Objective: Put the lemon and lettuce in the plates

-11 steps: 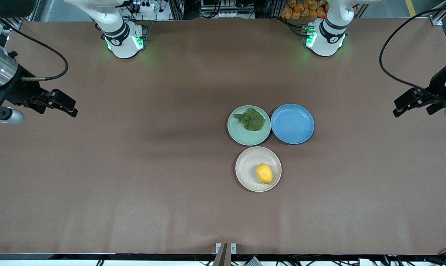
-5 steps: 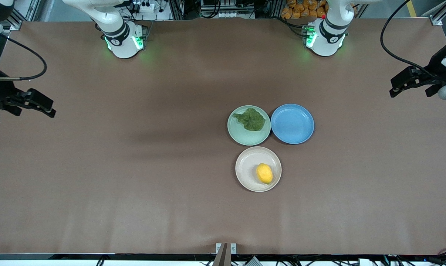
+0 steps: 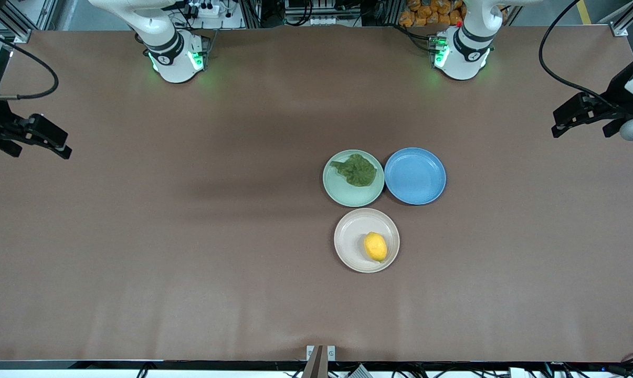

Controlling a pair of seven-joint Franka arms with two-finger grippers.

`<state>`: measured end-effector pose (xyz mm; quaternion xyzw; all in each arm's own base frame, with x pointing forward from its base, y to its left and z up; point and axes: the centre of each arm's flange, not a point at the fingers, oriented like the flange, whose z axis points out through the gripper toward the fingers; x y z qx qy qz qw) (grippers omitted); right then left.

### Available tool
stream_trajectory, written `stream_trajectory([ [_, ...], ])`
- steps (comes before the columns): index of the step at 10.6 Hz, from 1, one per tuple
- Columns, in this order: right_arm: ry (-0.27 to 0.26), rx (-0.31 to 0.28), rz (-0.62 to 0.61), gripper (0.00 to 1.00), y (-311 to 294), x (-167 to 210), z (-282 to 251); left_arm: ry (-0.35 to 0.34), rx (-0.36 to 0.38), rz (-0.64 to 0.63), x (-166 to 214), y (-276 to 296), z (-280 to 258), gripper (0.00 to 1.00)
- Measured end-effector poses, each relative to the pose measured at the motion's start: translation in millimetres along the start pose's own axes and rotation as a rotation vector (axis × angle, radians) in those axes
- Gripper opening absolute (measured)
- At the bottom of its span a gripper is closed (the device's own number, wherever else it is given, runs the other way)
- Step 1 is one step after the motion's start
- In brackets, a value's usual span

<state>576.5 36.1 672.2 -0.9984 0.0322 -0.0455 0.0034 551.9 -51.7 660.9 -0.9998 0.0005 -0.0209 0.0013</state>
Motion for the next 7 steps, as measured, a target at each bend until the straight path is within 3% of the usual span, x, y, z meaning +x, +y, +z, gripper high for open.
stream_trajectory([
  [7,-0.016,-0.002,0.063,1.00,0,-3,7,0.029,-0.002,-0.009,-10,-6,-18,1.00],
])
